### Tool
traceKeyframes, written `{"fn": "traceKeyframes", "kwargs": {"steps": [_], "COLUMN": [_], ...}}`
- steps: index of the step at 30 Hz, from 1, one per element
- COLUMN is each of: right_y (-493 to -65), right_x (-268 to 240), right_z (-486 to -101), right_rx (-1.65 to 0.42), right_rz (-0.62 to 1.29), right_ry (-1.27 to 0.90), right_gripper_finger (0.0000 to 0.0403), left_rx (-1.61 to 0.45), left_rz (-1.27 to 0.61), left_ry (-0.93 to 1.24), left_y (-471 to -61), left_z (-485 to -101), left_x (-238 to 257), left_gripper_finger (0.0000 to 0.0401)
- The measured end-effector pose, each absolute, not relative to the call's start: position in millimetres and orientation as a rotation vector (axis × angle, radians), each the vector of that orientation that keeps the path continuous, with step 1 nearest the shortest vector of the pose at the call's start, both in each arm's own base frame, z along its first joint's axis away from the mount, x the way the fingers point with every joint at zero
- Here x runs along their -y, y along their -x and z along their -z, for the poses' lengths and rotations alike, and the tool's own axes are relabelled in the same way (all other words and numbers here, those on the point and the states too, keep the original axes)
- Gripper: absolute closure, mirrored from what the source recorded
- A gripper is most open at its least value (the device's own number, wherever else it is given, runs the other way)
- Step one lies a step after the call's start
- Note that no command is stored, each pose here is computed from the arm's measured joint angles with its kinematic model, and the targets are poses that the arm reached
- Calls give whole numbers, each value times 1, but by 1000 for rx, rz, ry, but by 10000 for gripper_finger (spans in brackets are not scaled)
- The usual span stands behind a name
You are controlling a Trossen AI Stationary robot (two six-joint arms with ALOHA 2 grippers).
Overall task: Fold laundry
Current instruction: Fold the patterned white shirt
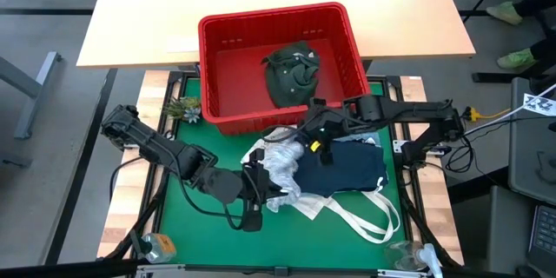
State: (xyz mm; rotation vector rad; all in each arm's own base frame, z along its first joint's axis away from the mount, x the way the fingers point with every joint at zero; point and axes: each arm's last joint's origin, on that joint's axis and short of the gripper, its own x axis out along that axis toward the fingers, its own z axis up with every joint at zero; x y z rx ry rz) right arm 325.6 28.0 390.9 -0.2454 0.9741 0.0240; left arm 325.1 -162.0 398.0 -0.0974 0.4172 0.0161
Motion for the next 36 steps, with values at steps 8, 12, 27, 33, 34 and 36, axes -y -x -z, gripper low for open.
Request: {"fn": "traceKeyframes", "kwargs": {"steps": [8, 12, 27, 33, 34, 36], "right_y": [-316, -309, -273, -270, -271, -274], "right_x": [-46, -69, -166, -194, -197, -200], "right_z": [-420, -430, -430, -416, -413, -407], "right_rx": [-902, -872, -741, -673, -663, -644], "right_rz": [-202, -273, -125, -232, -243, -247], "right_ry": [53, 22, 375, 522, 555, 625], "right_gripper_finger": [199, 199, 198, 198, 198, 198], "left_rx": [-414, -410, -459, -387, -367, -336], "left_rz": [-55, -86, -182, -107, -92, -68], "left_ry": [160, 218, 274, 351, 364, 383], "left_y": [-328, -331, -362, -373, -374, -377], "left_z": [-398, -398, -371, -379, -382, -385], "left_x": [155, 149, 131, 120, 119, 117], "left_gripper_finger": [401, 401, 401, 401, 401, 401]}}
